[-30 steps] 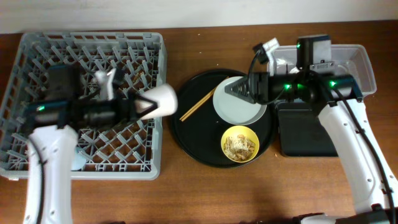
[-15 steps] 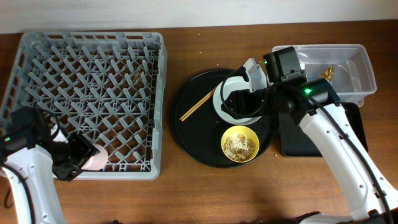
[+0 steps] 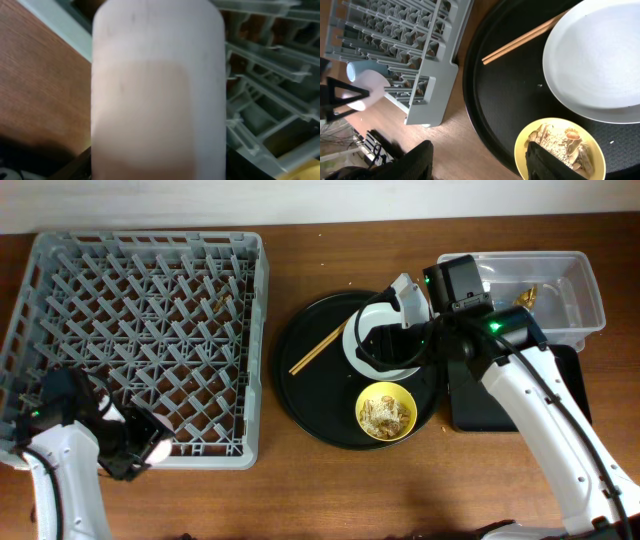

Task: Sort waste into correct bins and load items into the dishwasher rack
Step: 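Place the pink cup in the rack with the left gripper, then lift the yellow bowl with the right gripper and tip food onto black tray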

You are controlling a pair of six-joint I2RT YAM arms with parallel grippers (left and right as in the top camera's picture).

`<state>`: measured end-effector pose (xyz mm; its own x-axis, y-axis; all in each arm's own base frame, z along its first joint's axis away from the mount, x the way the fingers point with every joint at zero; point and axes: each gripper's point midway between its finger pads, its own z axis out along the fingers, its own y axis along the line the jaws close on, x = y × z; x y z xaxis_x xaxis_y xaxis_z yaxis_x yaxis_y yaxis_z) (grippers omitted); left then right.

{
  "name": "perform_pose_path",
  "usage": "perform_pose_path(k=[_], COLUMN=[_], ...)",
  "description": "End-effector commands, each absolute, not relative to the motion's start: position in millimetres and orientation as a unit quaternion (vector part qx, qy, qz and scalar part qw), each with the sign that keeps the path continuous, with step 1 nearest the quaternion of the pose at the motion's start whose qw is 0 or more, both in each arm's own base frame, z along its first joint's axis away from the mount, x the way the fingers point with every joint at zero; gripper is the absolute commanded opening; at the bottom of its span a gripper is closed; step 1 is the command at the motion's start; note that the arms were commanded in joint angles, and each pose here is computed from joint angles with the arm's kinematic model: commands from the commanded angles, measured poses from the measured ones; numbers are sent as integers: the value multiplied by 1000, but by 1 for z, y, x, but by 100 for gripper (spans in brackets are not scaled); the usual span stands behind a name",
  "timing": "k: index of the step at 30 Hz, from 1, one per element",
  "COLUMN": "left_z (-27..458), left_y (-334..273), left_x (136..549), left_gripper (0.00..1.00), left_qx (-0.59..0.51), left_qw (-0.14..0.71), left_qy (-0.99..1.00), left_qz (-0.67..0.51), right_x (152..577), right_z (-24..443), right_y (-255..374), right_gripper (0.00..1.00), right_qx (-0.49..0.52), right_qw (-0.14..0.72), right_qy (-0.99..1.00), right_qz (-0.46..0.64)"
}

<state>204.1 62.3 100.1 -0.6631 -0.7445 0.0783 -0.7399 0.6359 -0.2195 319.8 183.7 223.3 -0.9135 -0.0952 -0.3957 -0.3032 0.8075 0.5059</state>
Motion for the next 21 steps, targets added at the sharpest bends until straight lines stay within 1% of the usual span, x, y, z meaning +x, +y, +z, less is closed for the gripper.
perform_pose_path(k=[1,3,6,11,13,14,15,17,18,19,21], left_z=[152,160,154,103,95,94,94,95,95,95,95], left_y=[68,59,58,50,54,56,59,65,66,66,66], left_x=[223,218,216,200,199,200,205,216,218,219,219], left_gripper=[43,43,43,43,43,52,64,65,73,76,78], left_qx=[-407,-407,-408,-423,-427,-428,-429,-429,-429,-428,-428], left_qw=[48,37,32,-6,-4,0,12,36,42,43,42], left_qy=[903,901,901,894,895,894,894,894,894,894,894], left_qz=[-127,-145,-142,-146,-130,-128,-128,-126,-126,-126,-127], right_x=[318,318,318,318,318,318,318,318,318,318,318], right_z=[229,229,229,229,229,229,229,229,229,229,229], right_y=[184,184,184,184,184,184,184,184,184,184,184], right_gripper=[61,61,61,61,61,61,61,61,61,61,61], right_qx=[-112,-112,-111,-111,-111,-111,-111,-111,-111,-111,-111], right_qw=[188,188,187,187,187,187,187,187,187,187,187], right_qy=[931,931,932,932,932,932,932,932,932,932,932], right_qz=[291,291,291,291,291,291,291,291,291,290,290])
